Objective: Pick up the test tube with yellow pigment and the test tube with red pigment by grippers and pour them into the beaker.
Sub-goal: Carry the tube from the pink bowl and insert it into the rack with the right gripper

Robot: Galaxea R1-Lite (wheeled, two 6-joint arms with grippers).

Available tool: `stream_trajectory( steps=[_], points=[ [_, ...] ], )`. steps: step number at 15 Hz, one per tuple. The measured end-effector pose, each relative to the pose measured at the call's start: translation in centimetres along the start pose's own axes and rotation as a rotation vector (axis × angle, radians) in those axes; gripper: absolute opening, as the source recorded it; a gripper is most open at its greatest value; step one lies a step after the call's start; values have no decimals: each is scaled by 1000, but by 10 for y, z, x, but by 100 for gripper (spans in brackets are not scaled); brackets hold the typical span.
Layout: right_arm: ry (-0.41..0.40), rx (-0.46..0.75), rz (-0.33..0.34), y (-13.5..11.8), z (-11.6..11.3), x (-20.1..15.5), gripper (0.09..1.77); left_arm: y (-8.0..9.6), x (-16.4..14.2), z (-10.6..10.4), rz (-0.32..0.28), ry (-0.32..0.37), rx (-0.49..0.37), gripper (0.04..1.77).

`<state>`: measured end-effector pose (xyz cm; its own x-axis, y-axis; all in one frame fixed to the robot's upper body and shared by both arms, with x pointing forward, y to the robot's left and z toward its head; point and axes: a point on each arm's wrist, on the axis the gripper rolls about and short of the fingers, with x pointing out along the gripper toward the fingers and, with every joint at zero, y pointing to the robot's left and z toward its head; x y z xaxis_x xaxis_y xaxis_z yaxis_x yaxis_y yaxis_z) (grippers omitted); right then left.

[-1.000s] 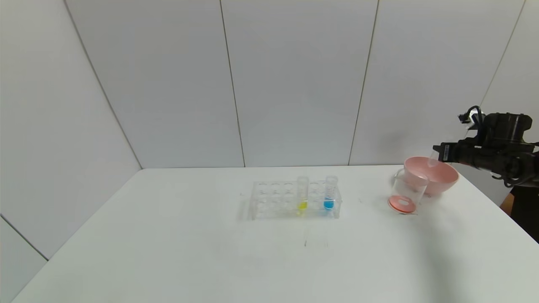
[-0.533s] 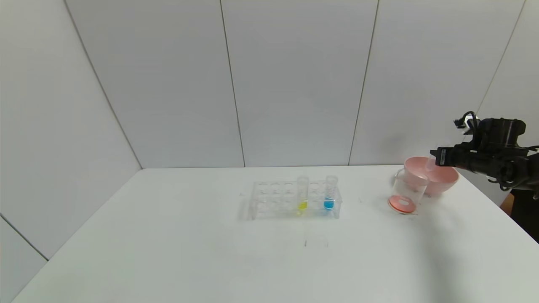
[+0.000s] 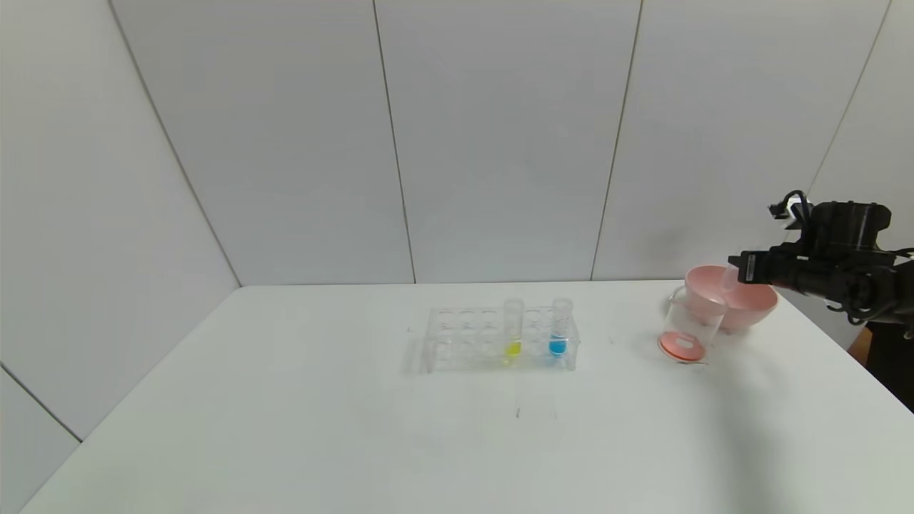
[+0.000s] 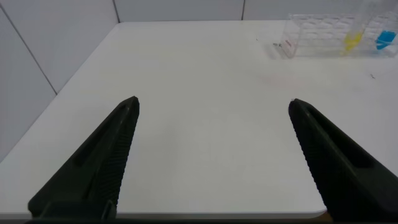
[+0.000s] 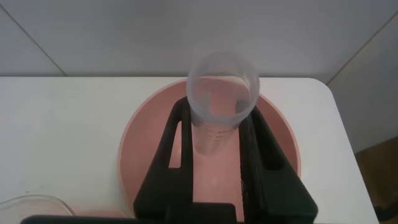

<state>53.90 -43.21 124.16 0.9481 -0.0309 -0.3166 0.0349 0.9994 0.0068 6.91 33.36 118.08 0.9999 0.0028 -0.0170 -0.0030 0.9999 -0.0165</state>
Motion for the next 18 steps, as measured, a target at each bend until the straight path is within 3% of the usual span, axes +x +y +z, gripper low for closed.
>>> stream_trajectory(
  steps=[6,12,18],
  points=[
    [-5,-3,-1,0,1,0,49,0,0,0,0,0,0,172],
    [-17,-3,-1,-1,1,-1,109,0,0,0,0,0,0,172],
    [-41,-9,3,2,12,-10,142,0,0,0,0,0,0,172]
  ],
)
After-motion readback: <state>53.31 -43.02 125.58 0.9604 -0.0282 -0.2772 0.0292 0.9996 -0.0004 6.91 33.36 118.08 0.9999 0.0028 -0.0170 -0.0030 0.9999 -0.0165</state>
